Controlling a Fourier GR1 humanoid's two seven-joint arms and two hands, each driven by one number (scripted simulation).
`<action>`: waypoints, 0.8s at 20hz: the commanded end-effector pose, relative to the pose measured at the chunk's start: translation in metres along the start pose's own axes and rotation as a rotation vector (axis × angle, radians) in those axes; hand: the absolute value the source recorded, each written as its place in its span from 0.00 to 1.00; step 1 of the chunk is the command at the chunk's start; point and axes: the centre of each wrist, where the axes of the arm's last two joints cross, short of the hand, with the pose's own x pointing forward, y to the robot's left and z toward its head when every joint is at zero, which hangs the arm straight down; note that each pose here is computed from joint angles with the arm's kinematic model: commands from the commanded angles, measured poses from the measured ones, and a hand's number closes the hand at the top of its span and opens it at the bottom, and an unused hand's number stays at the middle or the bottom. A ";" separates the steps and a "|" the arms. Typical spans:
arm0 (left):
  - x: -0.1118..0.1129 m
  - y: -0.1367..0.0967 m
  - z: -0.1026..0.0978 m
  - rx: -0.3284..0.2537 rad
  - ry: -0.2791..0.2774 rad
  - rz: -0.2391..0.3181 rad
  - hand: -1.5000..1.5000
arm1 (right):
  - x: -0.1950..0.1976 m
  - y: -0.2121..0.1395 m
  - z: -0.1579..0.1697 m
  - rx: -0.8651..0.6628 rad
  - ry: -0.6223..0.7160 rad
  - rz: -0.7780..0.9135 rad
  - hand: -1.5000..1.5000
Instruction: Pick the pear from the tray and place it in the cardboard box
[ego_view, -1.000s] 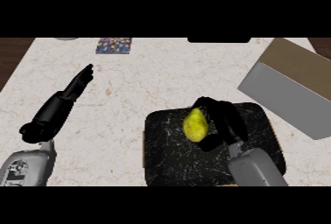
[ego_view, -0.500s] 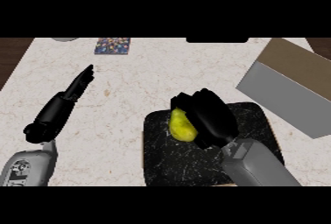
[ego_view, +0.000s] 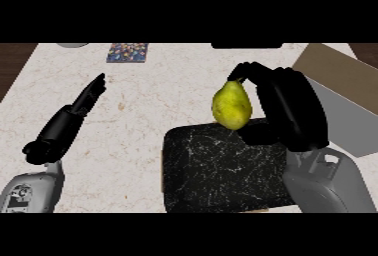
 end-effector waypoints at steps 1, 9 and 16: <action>0.003 0.007 -0.010 -0.006 -0.004 0.015 0.50 | -0.021 -0.043 -0.021 -0.124 0.150 -0.045 1.00; -0.011 -0.015 -0.001 -0.015 -0.010 -0.001 0.50 | -0.090 -0.069 -0.058 -0.175 0.319 -0.054 1.00; -0.005 -0.005 -0.001 0.004 -0.014 -0.006 0.50 | -0.167 -0.084 -0.058 0.092 0.402 0.099 1.00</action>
